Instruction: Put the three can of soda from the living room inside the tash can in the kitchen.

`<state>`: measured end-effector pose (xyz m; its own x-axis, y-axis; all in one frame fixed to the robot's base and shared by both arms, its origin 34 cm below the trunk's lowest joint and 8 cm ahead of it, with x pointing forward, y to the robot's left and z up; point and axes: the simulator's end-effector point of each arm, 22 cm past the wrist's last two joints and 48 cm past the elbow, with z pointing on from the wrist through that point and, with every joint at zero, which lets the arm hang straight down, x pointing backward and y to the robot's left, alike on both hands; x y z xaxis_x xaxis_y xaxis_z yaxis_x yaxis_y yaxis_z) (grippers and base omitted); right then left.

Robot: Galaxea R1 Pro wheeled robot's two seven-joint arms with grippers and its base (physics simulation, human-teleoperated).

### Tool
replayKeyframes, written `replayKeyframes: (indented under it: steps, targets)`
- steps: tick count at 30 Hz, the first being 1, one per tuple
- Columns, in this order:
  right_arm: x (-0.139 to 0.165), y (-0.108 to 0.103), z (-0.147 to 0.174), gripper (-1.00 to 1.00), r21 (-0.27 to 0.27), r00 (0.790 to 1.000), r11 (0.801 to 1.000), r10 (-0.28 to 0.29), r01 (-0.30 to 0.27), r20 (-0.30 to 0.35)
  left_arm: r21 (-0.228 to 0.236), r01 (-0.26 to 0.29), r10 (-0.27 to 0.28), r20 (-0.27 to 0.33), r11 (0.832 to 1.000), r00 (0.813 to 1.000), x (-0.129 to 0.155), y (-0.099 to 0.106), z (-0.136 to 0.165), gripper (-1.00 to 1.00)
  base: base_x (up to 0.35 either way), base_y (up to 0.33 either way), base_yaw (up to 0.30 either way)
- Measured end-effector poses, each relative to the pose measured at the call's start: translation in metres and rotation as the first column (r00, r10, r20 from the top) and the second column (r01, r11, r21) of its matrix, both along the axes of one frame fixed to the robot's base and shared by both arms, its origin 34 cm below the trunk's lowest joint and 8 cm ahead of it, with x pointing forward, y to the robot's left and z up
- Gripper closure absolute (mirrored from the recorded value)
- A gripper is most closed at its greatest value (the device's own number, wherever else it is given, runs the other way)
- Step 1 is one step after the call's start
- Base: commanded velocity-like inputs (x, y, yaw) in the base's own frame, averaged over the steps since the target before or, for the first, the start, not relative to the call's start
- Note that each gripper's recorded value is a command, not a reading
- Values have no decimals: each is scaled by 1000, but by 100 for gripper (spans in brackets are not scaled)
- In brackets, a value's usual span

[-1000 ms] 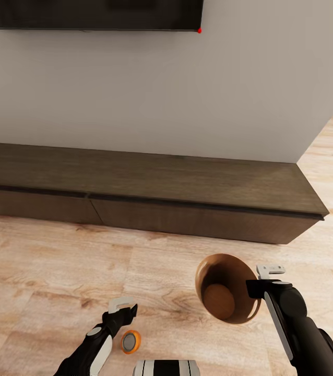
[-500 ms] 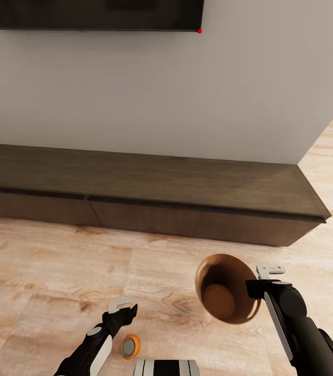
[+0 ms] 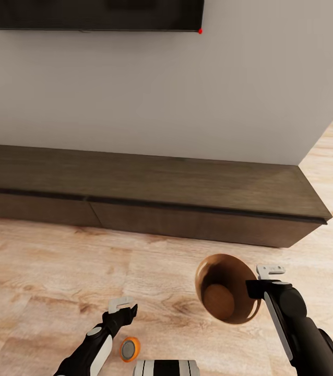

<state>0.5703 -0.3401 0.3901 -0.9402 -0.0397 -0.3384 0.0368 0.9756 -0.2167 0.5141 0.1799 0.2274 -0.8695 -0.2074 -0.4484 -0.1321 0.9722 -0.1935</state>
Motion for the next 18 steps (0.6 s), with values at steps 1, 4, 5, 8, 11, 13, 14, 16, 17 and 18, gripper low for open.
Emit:
replayKeyframes:
  steps: [1,4,5,8,11,13,14,16,17,18]
  targets:
    - [0,0,0,100,-1,1000,1000,0,0,0,0,0,0,0,1000,1000,0,0,0,-100,-195,0,0]
    - [0,0,0,100,-1,1000,1000,0,0,0,0,0,0,0,1000,1000,0,0,0,-100,-159,0,0]
    - [0,0,0,100,1,1000,1000,0,0,1,0,0,0,0,1000,1000,0,0,0,-100,-67,0,0]
    - [0,0,0,100,1,1000,1000,0,0,1,0,0,0,0,1000,1000,0,0,0,-100,-37,0,0]
    - [0,0,0,100,-1,1000,1000,0,0,1,0,0,0,0,1000,1000,0,0,0,-100,-16,0,0]
    - [0,0,0,100,-1,1000,1000,0,0,1,0,1,-1,0,1000,1000,0,0,0,-100,-163,0,0]
    - [0,0,0,100,-2,1000,1000,0,0,1,0,0,0,-1,1000,1000,0,0,0,-100,-243,0,0]
    - [0,0,0,100,-1,1000,1000,0,0,0,0,0,0,-1,1000,1000,0,0,0,-100,-170,0,0]
    - [0,0,0,100,1,1000,1000,0,0,1,0,1,-1,-1,1000,1000,0,0,0,-100,-106,0,0]
    - [0,0,0,100,1,1000,1000,0,0,1,0,0,0,-1,1000,1000,0,0,0,-100,-85,0,0]
